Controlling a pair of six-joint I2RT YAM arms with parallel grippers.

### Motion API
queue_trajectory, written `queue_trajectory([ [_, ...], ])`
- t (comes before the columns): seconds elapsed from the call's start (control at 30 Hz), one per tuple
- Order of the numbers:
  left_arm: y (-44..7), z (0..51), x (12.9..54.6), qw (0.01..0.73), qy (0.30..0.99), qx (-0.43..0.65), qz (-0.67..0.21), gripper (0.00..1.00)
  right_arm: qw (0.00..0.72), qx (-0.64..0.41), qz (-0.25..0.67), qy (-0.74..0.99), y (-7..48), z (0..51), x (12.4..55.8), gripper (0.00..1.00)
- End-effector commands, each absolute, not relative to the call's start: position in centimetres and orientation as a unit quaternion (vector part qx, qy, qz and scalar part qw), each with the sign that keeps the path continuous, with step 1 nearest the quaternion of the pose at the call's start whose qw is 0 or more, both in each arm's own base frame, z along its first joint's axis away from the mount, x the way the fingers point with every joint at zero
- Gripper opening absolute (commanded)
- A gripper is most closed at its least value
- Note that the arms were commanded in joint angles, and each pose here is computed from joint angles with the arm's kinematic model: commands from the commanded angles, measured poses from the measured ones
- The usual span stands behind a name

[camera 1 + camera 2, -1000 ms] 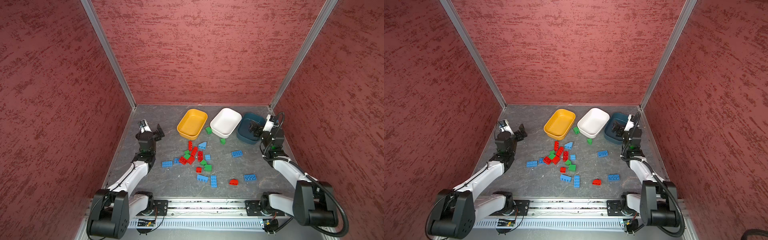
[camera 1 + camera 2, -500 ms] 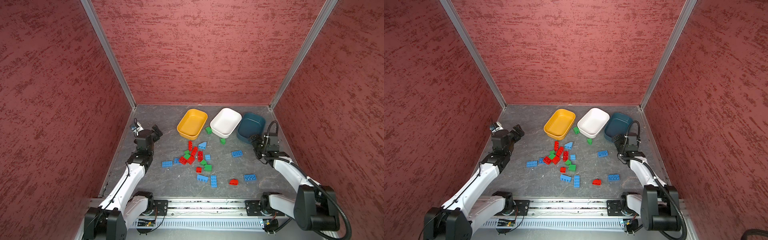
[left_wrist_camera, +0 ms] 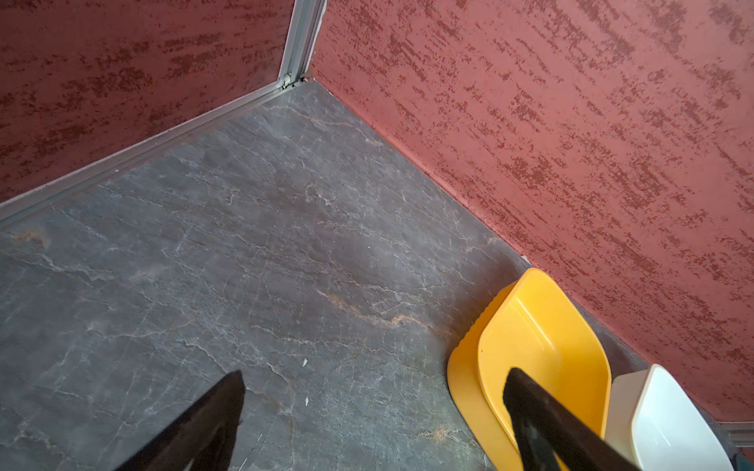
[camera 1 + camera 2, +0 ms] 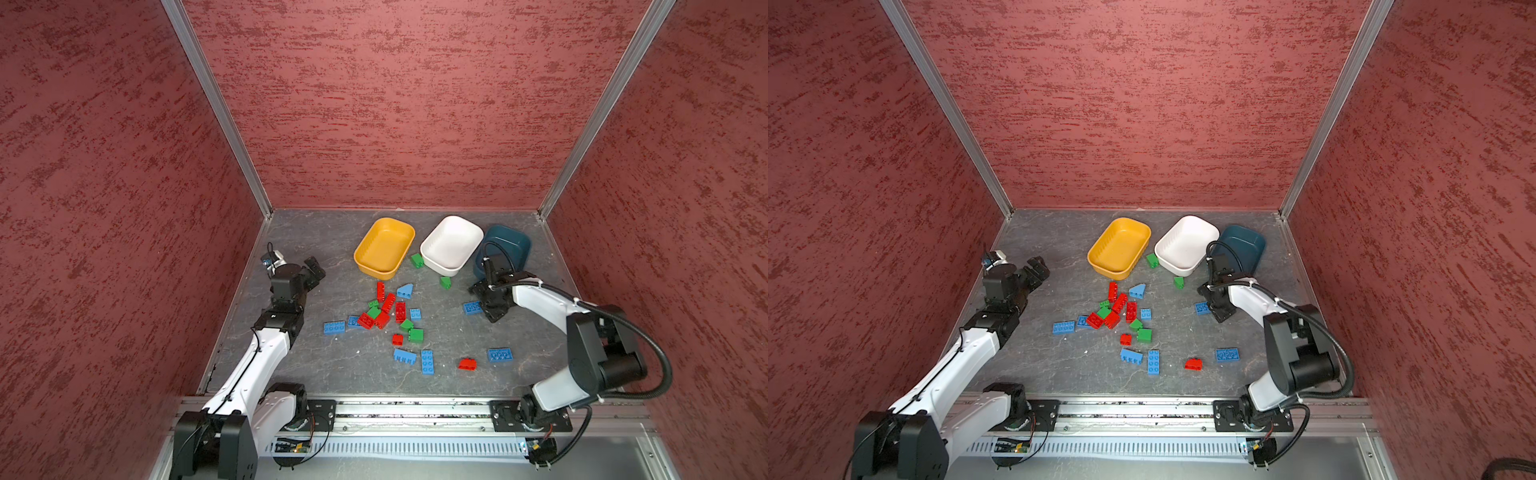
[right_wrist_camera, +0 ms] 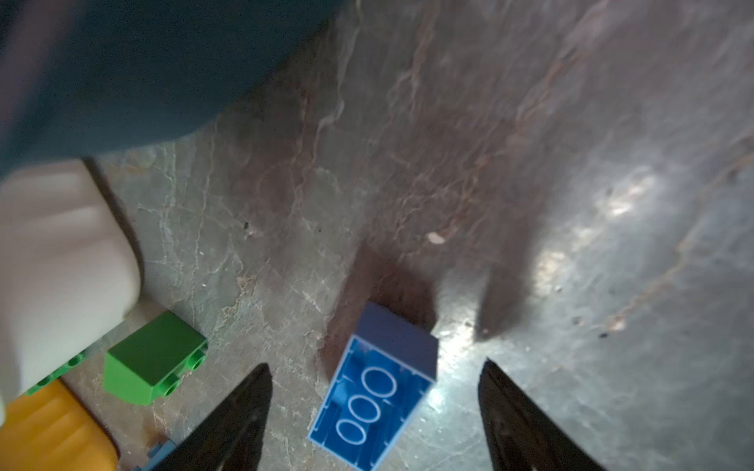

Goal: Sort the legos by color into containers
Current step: 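Grasp the blue brick with the right gripper while the left reaches forward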

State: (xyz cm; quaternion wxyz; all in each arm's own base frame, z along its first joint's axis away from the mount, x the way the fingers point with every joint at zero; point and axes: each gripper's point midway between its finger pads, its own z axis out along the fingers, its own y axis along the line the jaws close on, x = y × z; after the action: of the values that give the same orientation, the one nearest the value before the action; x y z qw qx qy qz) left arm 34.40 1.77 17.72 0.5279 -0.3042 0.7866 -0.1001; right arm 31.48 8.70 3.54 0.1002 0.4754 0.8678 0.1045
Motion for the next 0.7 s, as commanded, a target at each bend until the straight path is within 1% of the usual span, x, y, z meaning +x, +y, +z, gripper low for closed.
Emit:
queue_trajectory([
  [0.0, 1.6, 17.0, 34.5, 0.524, 0.786, -0.308, -0.113, 1.00, 0.082, 0.483, 0.036, 0.871, 8.3, 3.4, 30.6, 0.70],
  [0.07, 1.6, 16.8, 34.4, 0.524, 0.785, -0.310, -0.112, 0.99, 0.082, 0.482, 0.027, 0.872, 8.5, 3.3, 30.9, 0.67],
  [0.13, 1.7, 16.7, 34.4, 0.524, 0.785, -0.311, -0.110, 0.99, 0.084, 0.483, 0.034, 0.871, 8.9, 3.1, 31.3, 0.62],
  [0.2, 1.8, 16.5, 34.4, 0.522, 0.787, -0.311, -0.109, 0.99, 0.080, 0.488, 0.038, 0.868, 9.2, 2.8, 31.4, 0.60],
  [0.33, 1.6, 16.2, 34.4, 0.516, 0.791, -0.310, -0.110, 0.99, 0.071, 0.493, 0.041, 0.866, 9.5, 2.3, 30.9, 0.52],
  [0.4, 1.4, 16.0, 34.4, 0.511, 0.794, -0.308, -0.112, 0.99, 0.075, 0.493, 0.036, 0.866, 9.2, 2.3, 30.6, 0.47],
  [0.57, 0.4, 15.6, 34.4, 0.497, 0.809, -0.298, -0.099, 0.99, 0.095, 0.494, 0.025, 0.864, 8.1, 3.2, 29.7, 0.45],
  [0.67, -1.2, 15.6, 34.5, 0.490, 0.825, -0.271, -0.081, 0.99, 0.120, 0.491, 0.040, 0.862, 7.8, 3.9, 29.7, 0.37],
])
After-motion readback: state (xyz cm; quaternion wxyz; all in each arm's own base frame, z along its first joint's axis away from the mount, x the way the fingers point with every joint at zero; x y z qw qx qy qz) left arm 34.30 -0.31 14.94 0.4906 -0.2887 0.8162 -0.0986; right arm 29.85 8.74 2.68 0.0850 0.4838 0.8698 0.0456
